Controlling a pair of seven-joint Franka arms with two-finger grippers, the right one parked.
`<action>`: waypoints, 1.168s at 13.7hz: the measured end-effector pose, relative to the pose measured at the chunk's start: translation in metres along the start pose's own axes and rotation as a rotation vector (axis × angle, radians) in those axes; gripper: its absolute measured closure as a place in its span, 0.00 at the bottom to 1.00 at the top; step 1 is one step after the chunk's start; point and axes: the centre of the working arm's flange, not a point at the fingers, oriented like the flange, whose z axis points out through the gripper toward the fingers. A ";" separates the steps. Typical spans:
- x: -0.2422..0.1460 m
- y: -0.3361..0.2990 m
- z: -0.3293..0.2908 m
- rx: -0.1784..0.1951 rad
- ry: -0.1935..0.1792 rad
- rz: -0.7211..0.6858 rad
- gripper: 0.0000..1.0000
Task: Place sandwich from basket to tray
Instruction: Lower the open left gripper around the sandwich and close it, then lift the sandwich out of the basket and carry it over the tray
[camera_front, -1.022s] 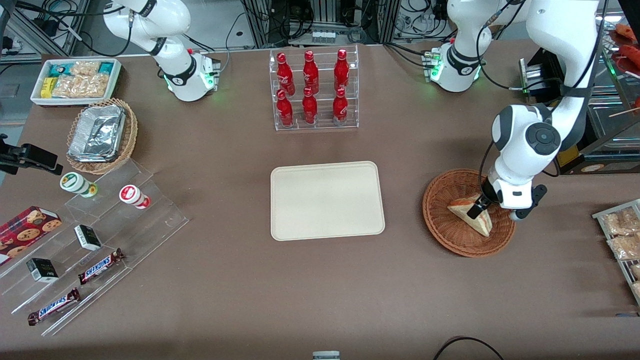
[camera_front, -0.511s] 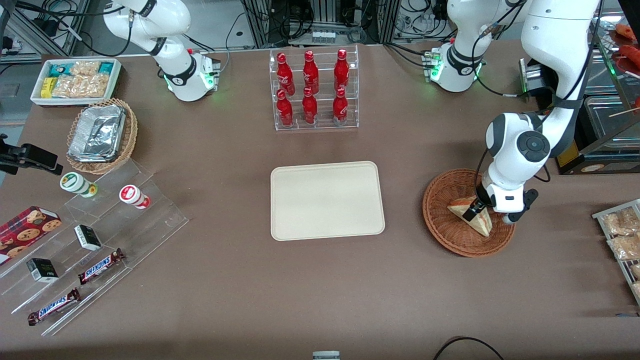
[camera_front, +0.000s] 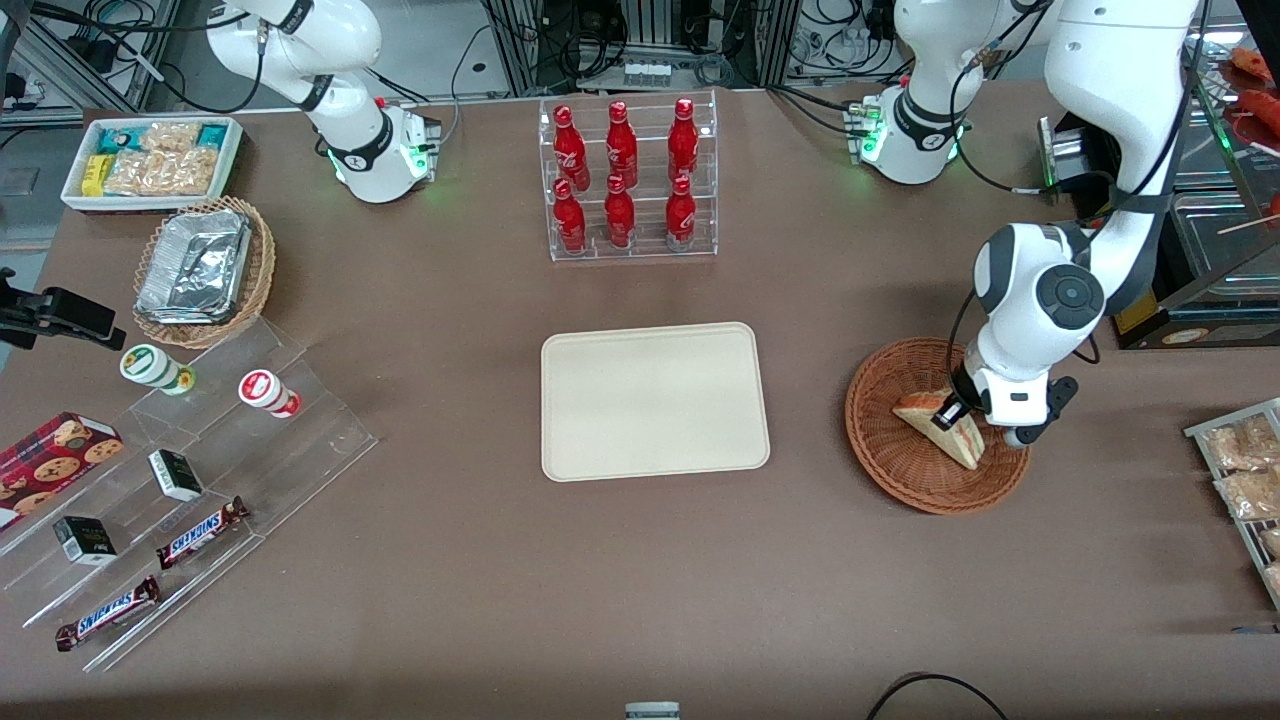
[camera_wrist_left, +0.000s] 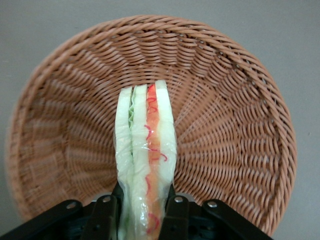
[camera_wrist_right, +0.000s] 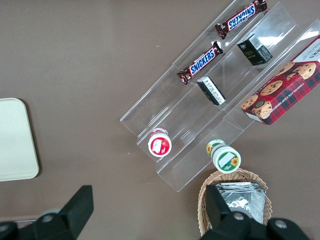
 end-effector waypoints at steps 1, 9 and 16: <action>0.002 0.001 -0.017 0.017 -0.010 0.014 0.71; -0.052 0.075 -0.195 0.073 -0.036 0.202 0.82; -0.161 0.160 -0.222 0.023 -0.017 0.474 0.82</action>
